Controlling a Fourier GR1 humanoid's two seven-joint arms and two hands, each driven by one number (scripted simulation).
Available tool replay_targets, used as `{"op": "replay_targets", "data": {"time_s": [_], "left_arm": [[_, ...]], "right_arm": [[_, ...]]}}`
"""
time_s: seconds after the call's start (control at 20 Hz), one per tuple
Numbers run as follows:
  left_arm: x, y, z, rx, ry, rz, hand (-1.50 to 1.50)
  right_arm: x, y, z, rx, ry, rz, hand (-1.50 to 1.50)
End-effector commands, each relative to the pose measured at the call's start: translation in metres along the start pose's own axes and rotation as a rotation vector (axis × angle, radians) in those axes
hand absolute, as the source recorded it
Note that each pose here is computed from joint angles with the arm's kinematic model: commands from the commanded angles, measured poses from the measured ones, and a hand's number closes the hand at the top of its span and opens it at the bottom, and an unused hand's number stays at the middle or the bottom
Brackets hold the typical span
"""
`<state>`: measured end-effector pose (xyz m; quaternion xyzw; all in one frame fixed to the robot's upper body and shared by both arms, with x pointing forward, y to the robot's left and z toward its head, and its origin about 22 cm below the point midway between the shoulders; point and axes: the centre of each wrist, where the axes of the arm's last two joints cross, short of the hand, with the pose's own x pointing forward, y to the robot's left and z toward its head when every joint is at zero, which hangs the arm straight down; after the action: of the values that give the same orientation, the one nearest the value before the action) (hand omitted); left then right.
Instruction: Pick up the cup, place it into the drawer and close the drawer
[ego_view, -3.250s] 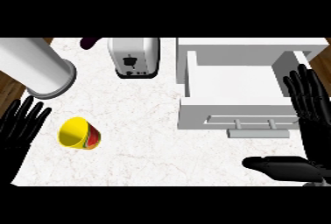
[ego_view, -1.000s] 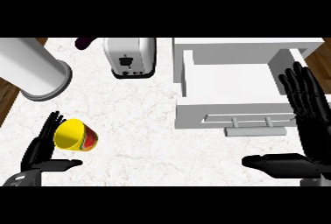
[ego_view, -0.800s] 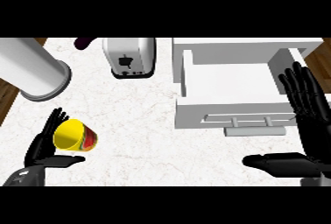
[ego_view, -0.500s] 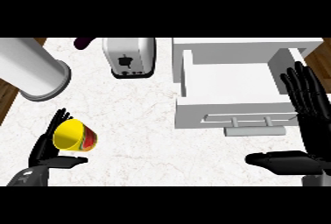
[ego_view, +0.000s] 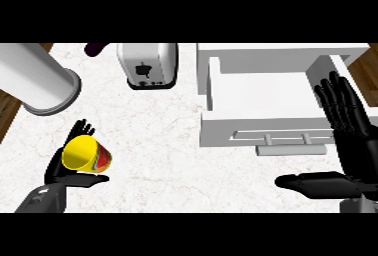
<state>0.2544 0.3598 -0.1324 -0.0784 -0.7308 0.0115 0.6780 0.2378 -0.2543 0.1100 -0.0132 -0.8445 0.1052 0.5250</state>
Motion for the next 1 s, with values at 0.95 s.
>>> {"op": "replay_targets", "data": {"time_s": [0.95], "left_arm": [[-0.018, -0.033, 0.001, 0.191, -0.356, 0.203, 1.5]], "right_arm": [[0.0, -0.026, 0.004, 0.004, 0.015, 0.023, -1.5]]}}
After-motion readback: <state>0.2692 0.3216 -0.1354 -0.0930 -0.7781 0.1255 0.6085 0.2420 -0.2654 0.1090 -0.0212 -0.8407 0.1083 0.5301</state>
